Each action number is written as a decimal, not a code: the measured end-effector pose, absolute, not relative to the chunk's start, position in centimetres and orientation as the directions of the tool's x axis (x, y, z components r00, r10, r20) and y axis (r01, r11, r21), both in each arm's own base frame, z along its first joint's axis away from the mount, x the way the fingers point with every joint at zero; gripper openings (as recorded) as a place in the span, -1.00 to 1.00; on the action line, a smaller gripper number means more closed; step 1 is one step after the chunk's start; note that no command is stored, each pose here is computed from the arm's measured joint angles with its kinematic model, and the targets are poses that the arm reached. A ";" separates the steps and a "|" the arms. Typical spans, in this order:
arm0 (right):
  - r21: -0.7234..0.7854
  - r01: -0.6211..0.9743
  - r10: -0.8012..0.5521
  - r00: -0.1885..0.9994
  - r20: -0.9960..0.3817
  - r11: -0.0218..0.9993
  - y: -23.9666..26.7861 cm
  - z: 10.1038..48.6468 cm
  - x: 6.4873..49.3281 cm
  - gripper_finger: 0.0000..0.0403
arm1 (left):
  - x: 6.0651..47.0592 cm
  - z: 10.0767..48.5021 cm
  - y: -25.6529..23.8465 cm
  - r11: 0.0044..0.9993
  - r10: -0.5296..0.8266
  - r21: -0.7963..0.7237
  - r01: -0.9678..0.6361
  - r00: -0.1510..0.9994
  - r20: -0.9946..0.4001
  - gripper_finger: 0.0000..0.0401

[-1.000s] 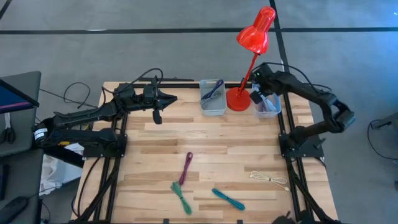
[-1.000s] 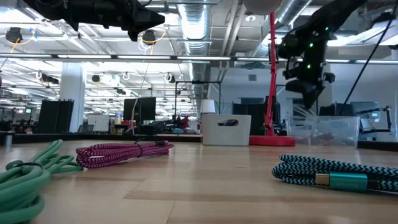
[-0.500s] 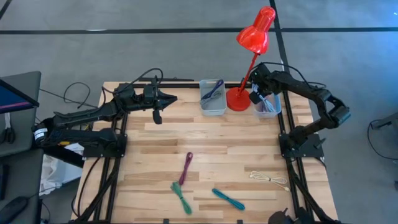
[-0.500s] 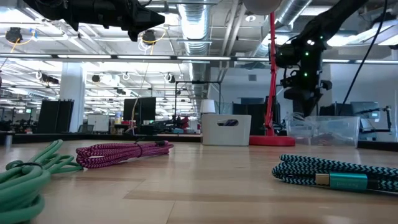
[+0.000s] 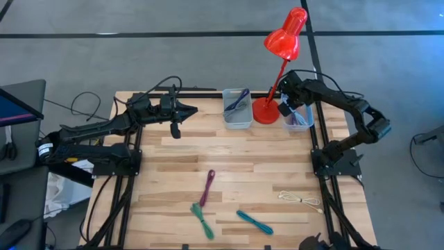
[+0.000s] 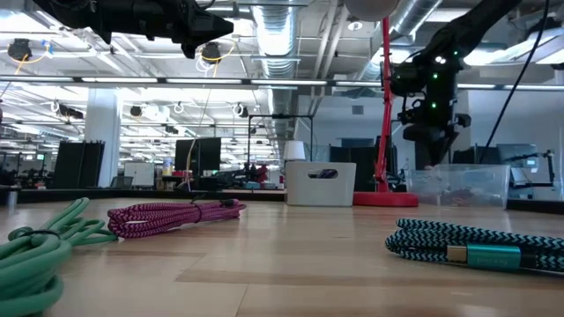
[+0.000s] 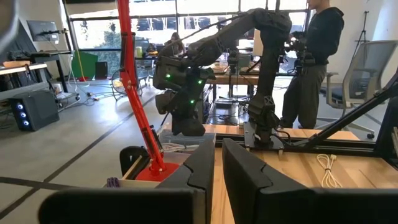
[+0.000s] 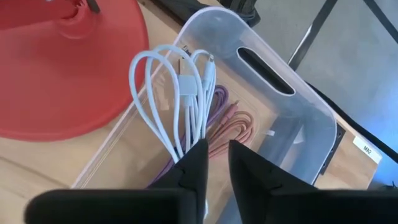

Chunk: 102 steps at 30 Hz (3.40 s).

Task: Pick & Place USB Port
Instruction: Put the white charger cable into the transparent bin

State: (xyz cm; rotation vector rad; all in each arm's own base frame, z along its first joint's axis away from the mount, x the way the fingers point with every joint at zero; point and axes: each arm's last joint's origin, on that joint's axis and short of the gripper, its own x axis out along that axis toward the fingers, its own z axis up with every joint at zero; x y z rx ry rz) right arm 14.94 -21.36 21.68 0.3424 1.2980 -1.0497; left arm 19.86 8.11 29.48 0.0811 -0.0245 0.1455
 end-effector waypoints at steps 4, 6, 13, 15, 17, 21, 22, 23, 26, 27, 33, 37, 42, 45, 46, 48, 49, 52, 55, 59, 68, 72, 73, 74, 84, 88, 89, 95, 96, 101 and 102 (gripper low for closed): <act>-0.334 0.770 -0.412 -0.102 -0.906 0.544 -20.9 21.6 15.0 -0.66 | 19.9 29.5 8.1 0.986 0.144 0.079 -0.146 0.989 0.030 -0.84; -0.335 0.752 -0.385 -0.118 -0.915 0.568 -20.3 21.5 15.1 -0.65 | 19.9 29.5 8.1 0.986 0.144 0.079 -0.146 0.989 0.030 -0.84; -0.275 0.699 -0.280 -0.111 -0.953 0.660 -16.8 22.4 15.8 -0.65 | 19.9 29.5 8.1 0.986 0.144 0.079 -0.146 0.989 0.030 -0.84; -0.205 0.702 -0.231 -0.060 -0.971 0.682 -15.5 22.9 16.1 -0.65 | 19.9 29.5 8.1 0.986 0.144 0.079 -0.146 0.989 0.030 -0.84; -0.132 0.700 -0.181 -0.004 -0.983 0.702 -14.0 23.4 16.6 -0.65 | 19.9 29.5 8.1 0.986 0.144 0.079 -0.146 0.989 0.030 -0.84; -0.041 0.676 -0.114 0.064 -0.991 0.736 -10.9 24.4 17.2 -0.65 | 19.9 29.5 8.1 0.986 0.144 0.079 -0.146 0.989 0.030 -0.84; -0.030 0.669 -0.100 0.066 -0.993 0.743 -10.1 24.6 17.3 -0.65 | 19.9 29.5 8.1 0.986 0.144 0.079 -0.146 0.989 0.030 -0.84; -0.026 0.663 -0.092 0.065 -0.994 0.748 -9.3 24.8 17.4 -0.65 | 19.9 29.5 8.1 0.986 0.144 0.079 -0.146 0.989 0.030 -0.84; -0.025 0.657 -0.072 0.045 -0.996 0.753 -7.0 25.2 17.4 -0.65 | 19.9 29.5 8.1 0.986 0.144 0.079 -0.146 0.989 0.030 -0.84; -0.025 0.656 -0.068 0.041 -0.997 0.755 -6.2 25.3 17.4 -0.65 | 19.9 29.5 8.1 0.986 0.144 0.079 -0.146 0.989 0.030 -0.84; -0.023 0.644 -0.055 0.030 -0.998 0.765 -2.3 25.4 17.9 -0.65 | 19.9 29.5 8.1 0.986 0.144 0.079 -0.146 0.989 0.030 -0.84; -0.029 0.647 -0.051 0.016 -0.999 0.762 0.1 24.7 18.2 -0.65 | 19.9 29.5 8.1 0.986 0.144 0.079 -0.146 0.989 0.030 -0.84; -0.059 0.643 -0.056 -0.025 -0.998 0.763 2.8 23.2 17.9 -0.65 | 19.9 29.5 8.1 0.986 0.144 0.079 -0.146 0.989 0.030 -0.84; -0.062 0.643 -0.059 -0.026 -0.998 0.763 4.2 22.6 17.8 -0.64 | 19.9 29.5 8.1 0.986 0.144 0.079 -0.146 0.989 0.030 -0.84; -0.059 0.644 -0.059 -0.021 -0.998 0.763 4.6 22.4 17.8 -0.63 | 19.9 29.5 8.1 0.986 0.144 0.079 -0.146 0.989 0.030 -0.84; -0.042 0.645 -0.055 -0.001 -0.999 0.763 5.4 22.2 17.6 -0.59 | 19.9 29.5 8.1 0.986 0.144 0.079 -0.146 0.989 0.030 -0.84; -0.029 0.647 -0.050 0.014 -0.999 0.762 5.7 22.0 17.6 -0.57 | 19.9 29.5 8.1 0.986 0.144 0.079 -0.146 0.989 0.030 -0.84; -0.026 0.655 -0.056 0.025 -0.998 0.755 6.6 21.7 17.4 -0.46 | 19.8 29.5 8.1 0.985 0.144 0.096 -0.146 0.989 0.029 -0.84; -0.041 0.660 -0.082 0.031 -0.996 0.750 7.2 21.4 17.0 -0.35 | 19.5 29.6 8.0 0.980 0.149 0.130 -0.150 0.989 0.022 -0.85; -0.053 0.660 -0.100 0.033 -0.994 0.750 7.9 21.1 16.5 -0.22 | 18.3 29.2 8.1 0.979 0.174 0.115 -0.166 0.983 -0.063 -0.91; -0.045 0.660 -0.097 0.042 -0.994 0.750 8.9 18.8 15.4 -0.09 | 16.2 26.9 8.3 0.971 0.229 0.104 -0.213 0.958 -0.172 -0.95; -0.022 0.663 -0.079 0.057 -0.995 0.748 9.3 17.4 14.8 -0.08 | 15.5 24.3 7.9 0.970 0.228 0.117 -0.212 0.962 -0.147 -0.96; -0.024 0.660 -0.074 0.047 -0.996 0.751 9.4 17.2 14.6 -0.09 | 15.3 23.8 7.8 0.969 0.230 0.123 -0.215 0.965 -0.126 -0.97; -0.022 0.660 -0.061 0.037 -0.997 0.751 9.6 17.0 14.4 -0.09 | 15.1 23.3 7.7 0.967 0.231 0.130 -0.217 0.967 -0.103 -0.97; -0.003 0.668 0.000 -0.004 -1.000 0.744 10.3 15.4 13.1 -0.09 | 12.9 21.8 6.9 0.947 0.266 0.183 -0.263 0.964 0.010 -0.96; -0.051 0.677 -0.030 -0.042 -0.999 0.734 9.9 14.5 12.9 -0.06 | 12.8 21.8 7.1 0.945 0.287 0.159 -0.286 0.958 0.016 -0.97; -0.060 0.680 -0.035 -0.049 -0.998 0.731 9.8 14.3 12.9 -0.05 | 12.7 21.8 7.2 0.944 0.291 0.155 -0.290 0.957 0.017 -0.96; -0.080 0.679 -0.046 -0.068 -0.997 0.729 9.1 14.0 13.3 -0.05 | 12.7 21.9 7.2 0.945 0.291 0.150 -0.291 0.956 0.019 -0.96; -0.080 0.677 -0.045 -0.068 -0.997 0.731 9.0 14.0 13.4 -0.05 | 12.7 21.9 7.2 0.945 0.291 0.150 -0.291 0.956 0.020 -0.96; -0.104 0.696 -0.056 -0.092 -0.994 0.710 8.3 14.0 13.6 -0.12 | 12.7 21.9 7.2 0.945 0.291 0.146 -0.291 0.956 0.021 -0.96; -0.100 0.701 -0.053 -0.089 -0.995 0.706 8.3 14.0 13.7 -0.13 | 12.7 21.9 7.2 0.945 0.291 0.146 -0.291 0.956 0.021 -0.95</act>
